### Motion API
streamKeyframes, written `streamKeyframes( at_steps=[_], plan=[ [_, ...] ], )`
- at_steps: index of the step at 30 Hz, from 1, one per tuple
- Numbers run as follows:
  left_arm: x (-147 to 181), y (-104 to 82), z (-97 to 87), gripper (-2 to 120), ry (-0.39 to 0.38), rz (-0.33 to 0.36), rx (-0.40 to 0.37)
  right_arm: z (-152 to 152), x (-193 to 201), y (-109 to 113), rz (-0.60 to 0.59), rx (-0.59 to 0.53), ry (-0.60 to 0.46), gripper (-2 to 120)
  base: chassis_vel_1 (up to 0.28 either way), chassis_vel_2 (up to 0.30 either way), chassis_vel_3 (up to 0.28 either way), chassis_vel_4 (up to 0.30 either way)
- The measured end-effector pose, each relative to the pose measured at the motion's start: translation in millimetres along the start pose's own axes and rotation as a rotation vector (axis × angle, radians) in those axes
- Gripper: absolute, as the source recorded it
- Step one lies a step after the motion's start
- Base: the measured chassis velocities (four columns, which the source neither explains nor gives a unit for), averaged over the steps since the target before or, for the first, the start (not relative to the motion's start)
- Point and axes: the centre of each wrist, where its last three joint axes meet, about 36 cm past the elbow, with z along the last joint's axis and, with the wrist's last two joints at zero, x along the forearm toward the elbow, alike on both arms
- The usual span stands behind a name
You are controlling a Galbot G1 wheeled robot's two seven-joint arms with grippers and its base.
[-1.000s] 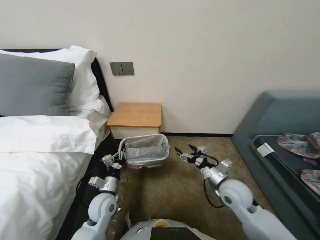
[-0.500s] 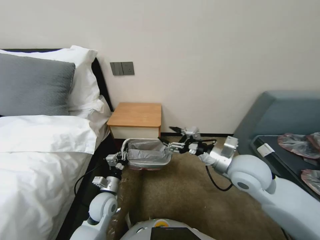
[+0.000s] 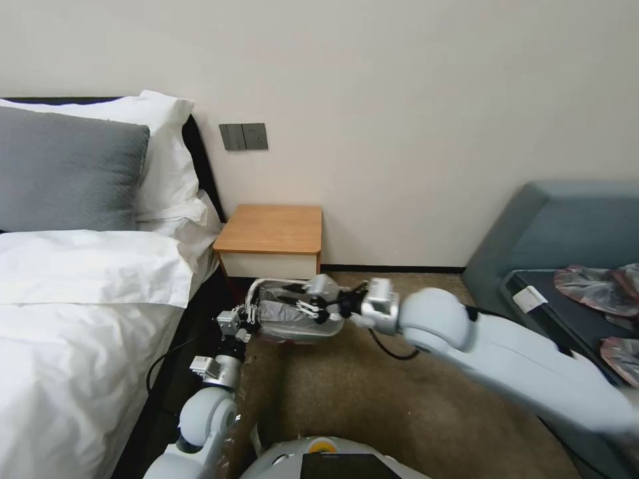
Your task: Pick up the garbage bag from the table and place it over the trash can.
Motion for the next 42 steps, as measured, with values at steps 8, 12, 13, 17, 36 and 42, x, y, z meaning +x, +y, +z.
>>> streamKeyframes(
  at_steps=[8, 12, 13, 17, 36, 42],
  plan=[
    [1.1, 0.6, -2.4, 9, -0.013, -0.001, -0.005, -14.2, -47.4, -2.6, 0.042, 0.02, 0.101, 0, 0.0, 0.0, 0.0, 0.0],
    [2.2, 1.0, -4.9, 9, -0.017, -0.006, -0.007, -20.2, -64.3, -2.1, 0.032, -0.005, 0.143, 0, 0.0, 0.0, 0.0, 0.0],
    [2.5, 2.4, -5.7, 9, -0.017, -0.011, -0.009, -20.3, -69.3, 0.1, 0.04, -0.019, 0.153, 0, 0.0, 0.0, 0.0, 0.0],
    [2.6, 4.4, -7.3, 9, -0.017, -0.022, -0.009, -23.7, -78.0, 5.0, 0.046, -0.055, 0.161, 0, 0.0, 0.0, 0.0, 0.0],
    [4.2, 4.6, -30.2, 9, -0.043, -0.072, 0.069, -24.5, -94.7, 5.8, 0.093, -0.261, 0.218, 0, 0.0, 0.0, 0.0, 0.0],
    [5.9, 4.4, -34.6, 9, -0.056, -0.056, 0.065, -23.5, -101.7, 7.0, 0.149, -0.284, 0.252, 0, 0.0, 0.0, 0.0, 0.0]
  ],
)
